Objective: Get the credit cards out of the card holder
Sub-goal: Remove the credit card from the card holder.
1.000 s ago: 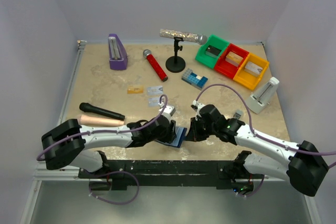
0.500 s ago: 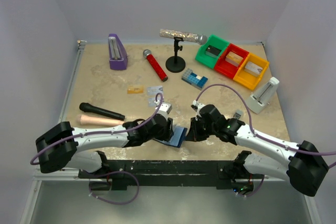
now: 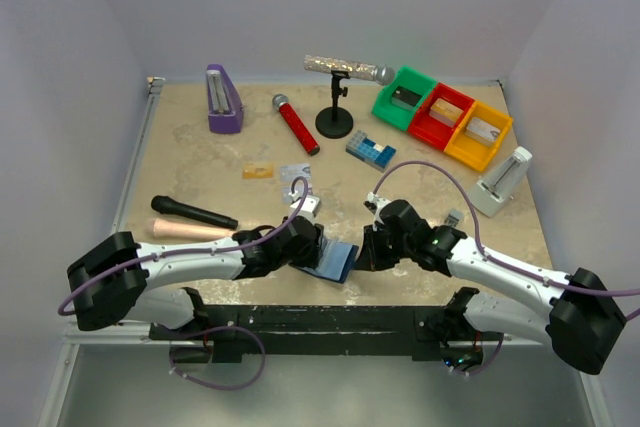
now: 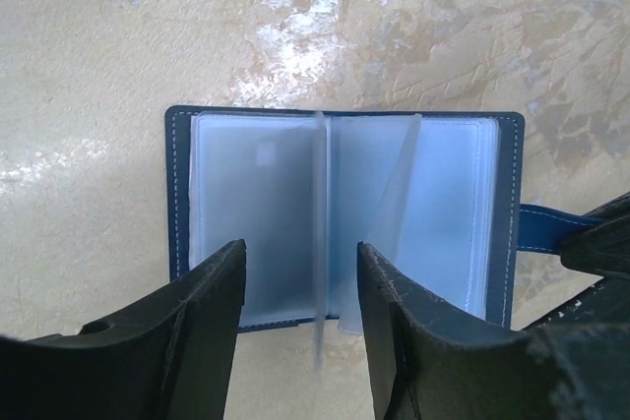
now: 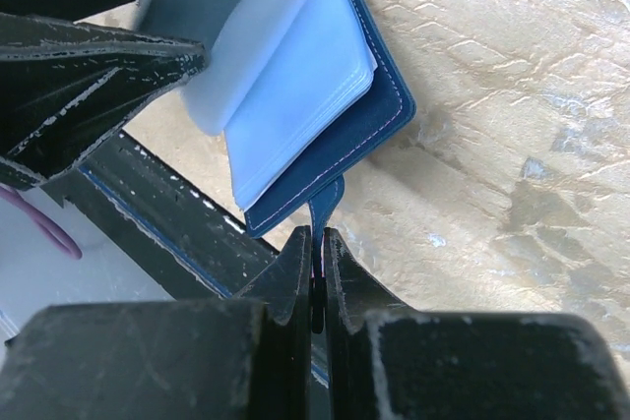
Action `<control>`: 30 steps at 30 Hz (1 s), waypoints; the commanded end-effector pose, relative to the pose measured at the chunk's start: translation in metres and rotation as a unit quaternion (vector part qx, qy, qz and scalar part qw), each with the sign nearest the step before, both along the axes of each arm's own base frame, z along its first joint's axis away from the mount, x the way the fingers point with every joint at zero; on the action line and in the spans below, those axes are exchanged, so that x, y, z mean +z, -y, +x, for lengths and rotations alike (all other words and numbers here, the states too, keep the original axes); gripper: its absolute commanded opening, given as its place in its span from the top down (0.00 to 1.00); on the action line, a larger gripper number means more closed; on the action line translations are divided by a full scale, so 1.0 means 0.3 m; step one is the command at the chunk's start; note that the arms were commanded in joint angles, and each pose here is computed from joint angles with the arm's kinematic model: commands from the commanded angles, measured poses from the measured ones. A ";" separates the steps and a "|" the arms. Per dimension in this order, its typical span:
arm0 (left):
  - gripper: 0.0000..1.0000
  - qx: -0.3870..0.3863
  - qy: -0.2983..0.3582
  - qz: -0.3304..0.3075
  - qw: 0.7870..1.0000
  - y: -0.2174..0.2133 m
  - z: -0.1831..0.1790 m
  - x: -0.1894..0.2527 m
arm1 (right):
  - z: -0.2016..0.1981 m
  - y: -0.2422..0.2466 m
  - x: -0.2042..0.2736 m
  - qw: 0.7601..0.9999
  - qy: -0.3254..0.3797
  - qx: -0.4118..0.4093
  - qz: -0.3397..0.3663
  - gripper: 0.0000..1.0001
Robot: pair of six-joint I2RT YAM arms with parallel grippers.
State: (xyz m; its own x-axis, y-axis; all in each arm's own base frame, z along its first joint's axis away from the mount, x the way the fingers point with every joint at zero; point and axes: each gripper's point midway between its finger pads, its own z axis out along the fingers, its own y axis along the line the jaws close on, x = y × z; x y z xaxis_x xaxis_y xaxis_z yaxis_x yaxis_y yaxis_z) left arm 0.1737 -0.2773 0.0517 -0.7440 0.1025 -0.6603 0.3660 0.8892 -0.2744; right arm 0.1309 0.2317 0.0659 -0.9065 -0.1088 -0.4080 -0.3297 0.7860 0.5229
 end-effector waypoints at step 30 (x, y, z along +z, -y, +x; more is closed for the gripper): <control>0.45 -0.055 0.032 0.036 0.997 0.081 0.043 0.061 | 0.012 -0.024 0.037 1.000 0.017 0.010 0.014 1.00</control>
State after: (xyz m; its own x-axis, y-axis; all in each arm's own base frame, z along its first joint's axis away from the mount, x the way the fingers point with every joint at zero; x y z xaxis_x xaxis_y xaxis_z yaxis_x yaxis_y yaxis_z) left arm 0.1851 -0.2862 0.0587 -0.7068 0.1985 -0.6790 0.4268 0.8851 -0.1854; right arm 0.1308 0.2315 0.0657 -0.9065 -0.1096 -0.4077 -0.3299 0.7866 0.5220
